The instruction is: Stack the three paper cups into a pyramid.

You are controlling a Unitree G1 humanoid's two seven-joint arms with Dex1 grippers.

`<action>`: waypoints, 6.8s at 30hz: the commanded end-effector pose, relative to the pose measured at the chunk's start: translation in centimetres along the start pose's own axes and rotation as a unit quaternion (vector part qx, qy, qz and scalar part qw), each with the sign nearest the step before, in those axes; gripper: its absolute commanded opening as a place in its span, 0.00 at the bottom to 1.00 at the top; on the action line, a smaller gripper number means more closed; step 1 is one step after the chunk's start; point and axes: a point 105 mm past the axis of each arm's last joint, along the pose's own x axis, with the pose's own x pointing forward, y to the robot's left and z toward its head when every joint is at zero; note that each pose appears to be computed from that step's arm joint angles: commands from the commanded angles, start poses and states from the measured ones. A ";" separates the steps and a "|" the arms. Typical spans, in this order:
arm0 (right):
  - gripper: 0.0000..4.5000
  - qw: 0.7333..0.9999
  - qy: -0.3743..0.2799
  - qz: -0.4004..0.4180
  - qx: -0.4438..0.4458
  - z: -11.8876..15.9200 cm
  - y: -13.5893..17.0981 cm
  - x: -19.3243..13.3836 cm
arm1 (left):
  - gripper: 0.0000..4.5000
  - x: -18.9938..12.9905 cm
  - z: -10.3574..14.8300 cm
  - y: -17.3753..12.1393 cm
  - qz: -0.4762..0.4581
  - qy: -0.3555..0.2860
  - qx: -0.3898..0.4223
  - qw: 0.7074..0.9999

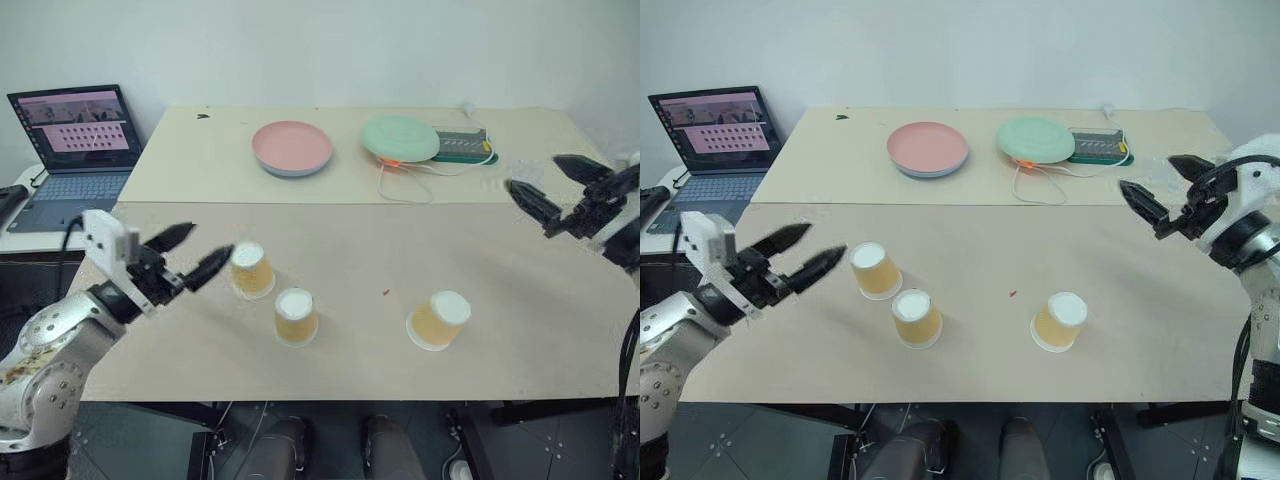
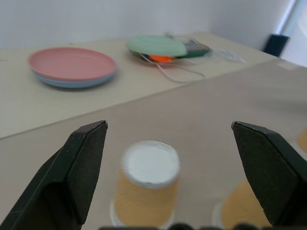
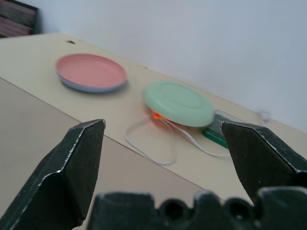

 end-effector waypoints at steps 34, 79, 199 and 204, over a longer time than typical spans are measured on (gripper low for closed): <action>1.00 0.979 -0.040 0.198 -0.023 5.5 9.7 -0.5 | 0.98 4.7 -4.9 -4.8 -0.215 0.089 0.122 0.965; 1.00 0.955 0.008 0.296 -0.003 3.1 13.0 0.1 | 0.65 8.0 -2.9 -4.9 -0.249 0.061 0.128 0.958; 1.00 0.971 0.000 0.237 -0.016 2.6 11.8 0.3 | 0.87 14.4 -4.7 -0.2 0.005 -0.028 0.074 0.997; 1.00 0.972 0.000 0.236 -0.016 2.6 11.8 0.3 | 0.50 14.4 -4.9 -0.3 0.004 -0.025 0.075 0.997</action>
